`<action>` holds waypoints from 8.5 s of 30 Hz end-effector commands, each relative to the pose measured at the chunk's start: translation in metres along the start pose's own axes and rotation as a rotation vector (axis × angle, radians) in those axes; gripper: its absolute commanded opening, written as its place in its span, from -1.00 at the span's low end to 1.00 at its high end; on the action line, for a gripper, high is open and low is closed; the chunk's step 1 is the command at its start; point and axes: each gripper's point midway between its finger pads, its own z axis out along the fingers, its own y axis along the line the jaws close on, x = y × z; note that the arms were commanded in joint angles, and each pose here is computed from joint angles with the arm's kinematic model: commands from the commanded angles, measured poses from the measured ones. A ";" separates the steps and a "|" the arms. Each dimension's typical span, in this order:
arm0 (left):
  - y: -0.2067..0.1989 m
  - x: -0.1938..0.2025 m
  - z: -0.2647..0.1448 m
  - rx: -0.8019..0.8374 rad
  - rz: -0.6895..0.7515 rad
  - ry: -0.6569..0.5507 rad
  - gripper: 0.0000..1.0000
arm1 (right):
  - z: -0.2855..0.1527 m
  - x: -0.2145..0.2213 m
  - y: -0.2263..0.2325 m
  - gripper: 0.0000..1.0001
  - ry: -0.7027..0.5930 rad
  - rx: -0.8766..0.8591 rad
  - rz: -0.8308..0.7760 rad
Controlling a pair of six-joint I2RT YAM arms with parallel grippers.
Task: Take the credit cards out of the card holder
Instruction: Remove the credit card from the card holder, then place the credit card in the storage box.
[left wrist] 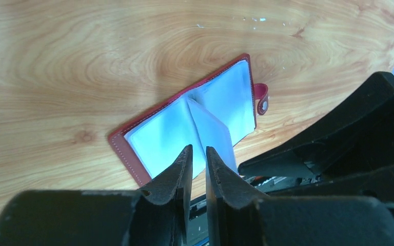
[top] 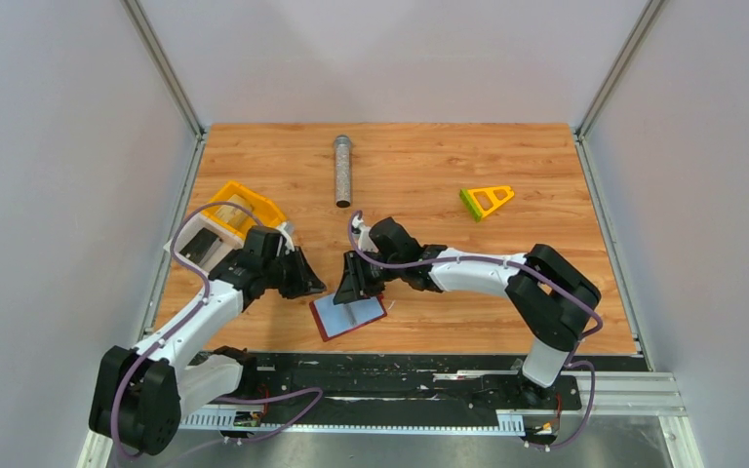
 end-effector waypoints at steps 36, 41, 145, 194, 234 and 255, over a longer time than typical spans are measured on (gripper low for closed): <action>0.039 0.034 0.022 -0.047 -0.064 0.105 -0.76 | 0.025 -0.009 -0.034 -0.44 0.026 0.133 -0.019; 0.042 0.034 0.022 -0.057 -0.066 0.103 -0.76 | 0.028 -0.004 -0.044 -0.44 0.043 0.147 -0.008; -0.119 0.003 -0.062 0.748 0.056 -0.005 -1.00 | -0.107 -0.022 0.032 -0.43 -0.243 -0.260 -0.048; -0.135 0.012 -0.064 0.738 0.299 0.226 -0.17 | -0.113 -0.049 0.060 -1.00 -0.029 -0.343 -0.220; -0.169 -0.038 -0.110 0.862 0.053 -0.189 0.04 | -0.178 -0.111 0.069 -1.00 -0.638 -0.350 0.112; -0.163 -0.044 -0.107 0.827 0.001 -0.226 -0.87 | -0.171 -0.107 0.059 -1.00 -0.621 -0.321 0.133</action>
